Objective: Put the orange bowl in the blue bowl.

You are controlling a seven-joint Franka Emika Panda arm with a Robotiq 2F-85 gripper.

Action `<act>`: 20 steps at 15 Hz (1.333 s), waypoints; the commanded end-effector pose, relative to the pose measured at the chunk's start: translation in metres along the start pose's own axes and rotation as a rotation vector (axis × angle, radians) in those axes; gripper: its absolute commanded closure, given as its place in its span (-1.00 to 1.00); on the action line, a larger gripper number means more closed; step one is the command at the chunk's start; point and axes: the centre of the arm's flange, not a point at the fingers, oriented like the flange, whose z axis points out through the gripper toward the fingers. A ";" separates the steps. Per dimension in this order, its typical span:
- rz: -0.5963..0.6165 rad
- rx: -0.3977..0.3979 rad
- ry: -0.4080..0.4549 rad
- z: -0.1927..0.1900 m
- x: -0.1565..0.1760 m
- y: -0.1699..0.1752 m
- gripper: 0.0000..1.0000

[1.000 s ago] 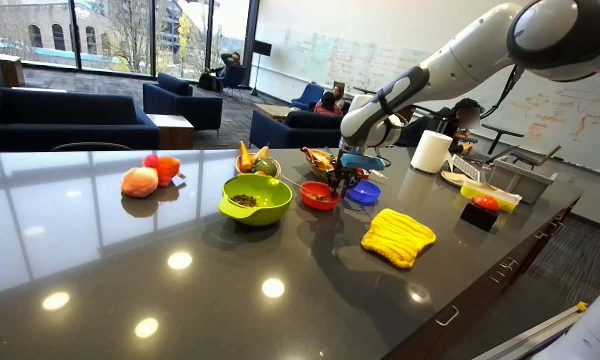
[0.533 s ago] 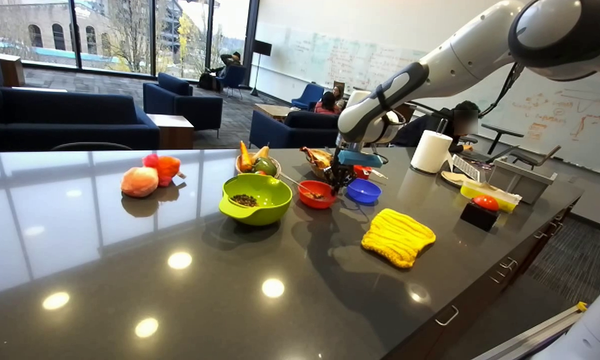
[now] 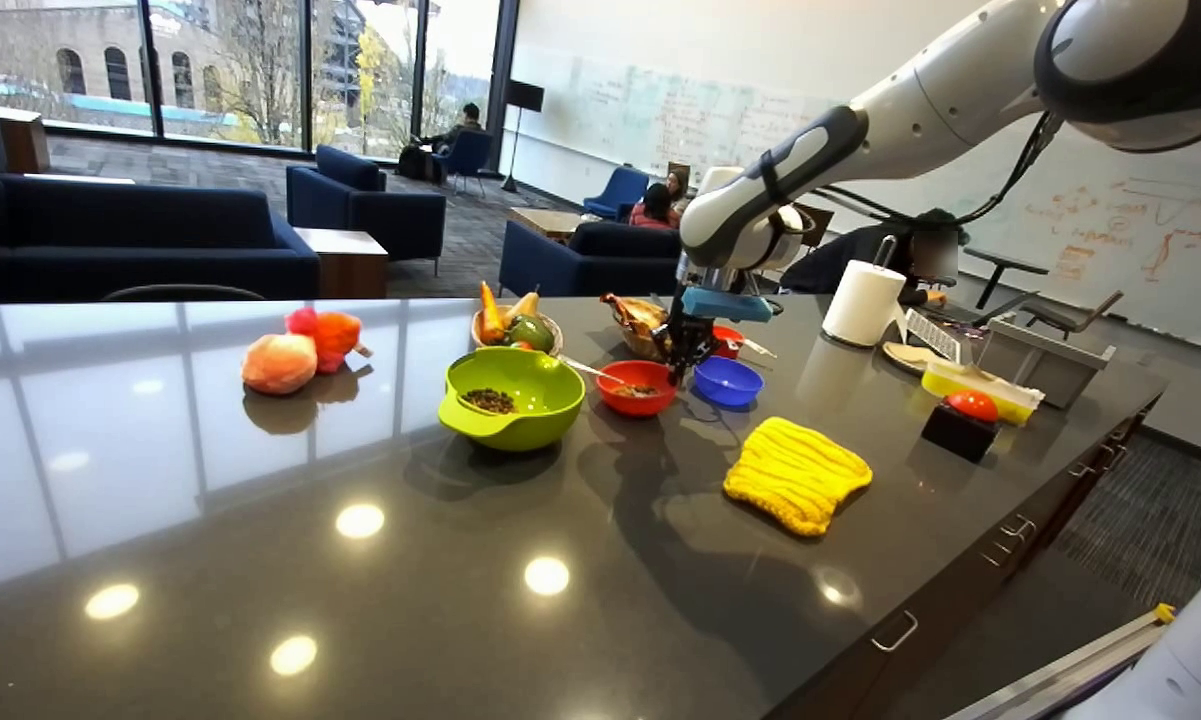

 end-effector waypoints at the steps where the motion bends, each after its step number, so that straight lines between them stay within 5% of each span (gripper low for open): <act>1: -0.003 0.009 -0.021 -0.021 -0.008 0.011 0.97; 11: 0.011 0.199 -0.051 -0.022 -0.005 0.038 0.97; 20: -0.011 0.259 -0.007 -0.050 -0.004 0.056 0.97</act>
